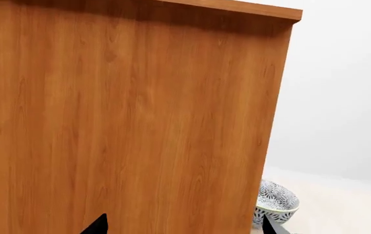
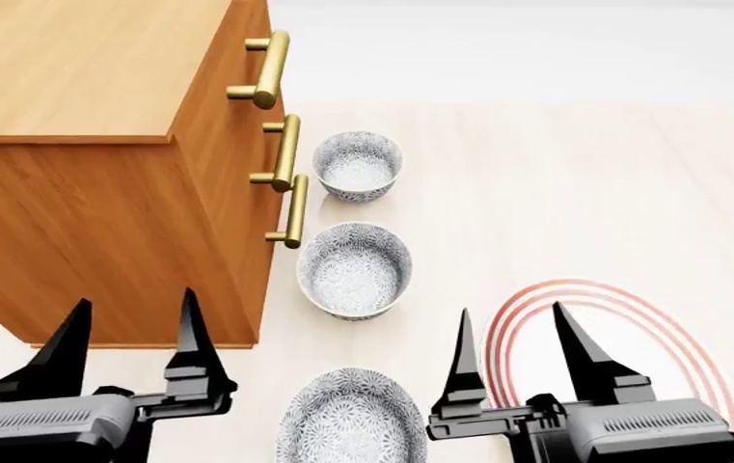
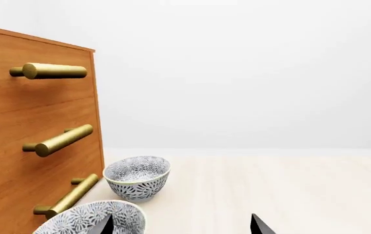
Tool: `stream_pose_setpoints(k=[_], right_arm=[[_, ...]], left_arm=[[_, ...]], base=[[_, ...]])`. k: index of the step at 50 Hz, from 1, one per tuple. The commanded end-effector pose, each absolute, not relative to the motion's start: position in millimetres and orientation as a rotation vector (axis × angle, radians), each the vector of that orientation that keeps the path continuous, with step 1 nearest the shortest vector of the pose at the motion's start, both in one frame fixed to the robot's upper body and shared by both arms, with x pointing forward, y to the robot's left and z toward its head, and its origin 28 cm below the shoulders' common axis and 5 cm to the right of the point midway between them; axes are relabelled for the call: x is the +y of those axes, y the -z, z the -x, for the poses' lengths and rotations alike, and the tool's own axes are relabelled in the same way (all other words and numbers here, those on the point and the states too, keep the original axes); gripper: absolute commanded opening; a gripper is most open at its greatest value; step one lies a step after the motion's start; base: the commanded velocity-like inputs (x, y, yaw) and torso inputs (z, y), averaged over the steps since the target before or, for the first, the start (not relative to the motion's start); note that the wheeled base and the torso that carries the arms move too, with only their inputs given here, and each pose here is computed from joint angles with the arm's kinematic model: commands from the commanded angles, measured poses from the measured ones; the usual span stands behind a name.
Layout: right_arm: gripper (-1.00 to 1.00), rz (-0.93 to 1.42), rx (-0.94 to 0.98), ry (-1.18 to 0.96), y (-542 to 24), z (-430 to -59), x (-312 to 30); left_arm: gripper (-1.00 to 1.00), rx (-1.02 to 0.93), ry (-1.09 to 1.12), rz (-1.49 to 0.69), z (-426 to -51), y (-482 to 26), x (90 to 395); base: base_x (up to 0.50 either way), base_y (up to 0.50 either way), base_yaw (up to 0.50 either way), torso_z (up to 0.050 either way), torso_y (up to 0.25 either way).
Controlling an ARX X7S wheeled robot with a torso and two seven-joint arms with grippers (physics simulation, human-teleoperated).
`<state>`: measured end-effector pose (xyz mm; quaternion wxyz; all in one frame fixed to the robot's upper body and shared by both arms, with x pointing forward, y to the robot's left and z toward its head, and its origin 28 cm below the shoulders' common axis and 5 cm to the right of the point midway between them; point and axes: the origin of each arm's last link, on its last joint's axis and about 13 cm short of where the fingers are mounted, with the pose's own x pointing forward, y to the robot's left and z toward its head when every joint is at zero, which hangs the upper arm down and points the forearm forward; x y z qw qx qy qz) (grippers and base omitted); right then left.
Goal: Put the bowl in the middle on the plate.
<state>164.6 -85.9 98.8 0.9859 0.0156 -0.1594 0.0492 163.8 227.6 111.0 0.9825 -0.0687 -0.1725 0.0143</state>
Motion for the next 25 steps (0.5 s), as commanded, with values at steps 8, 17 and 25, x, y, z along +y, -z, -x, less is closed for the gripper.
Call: stream_pose_setpoints(k=[8, 17, 25], right_arm=[[1.00, -0.027, -0.324, -0.096, -99, -164, -87], [1.00, -0.027, -0.325, -0.093, -100, -163, -87], [1.00, -0.029, -0.324, -0.093, -100, -163, -87]], left_arm=[[1.00, -0.474, -0.010, 0.193, -126, -145, 234], [1.00, -0.510, 0.016, 0.221, -108, -156, 236], [1.00, -0.503, 0.021, 0.234, -108, -156, 236]], base=[[0.00, 0.00, 0.00, 0.000, 0.000], [0.00, 0.00, 0.00, 0.000, 0.000], [0.00, 0.00, 0.00, 0.000, 0.000]])
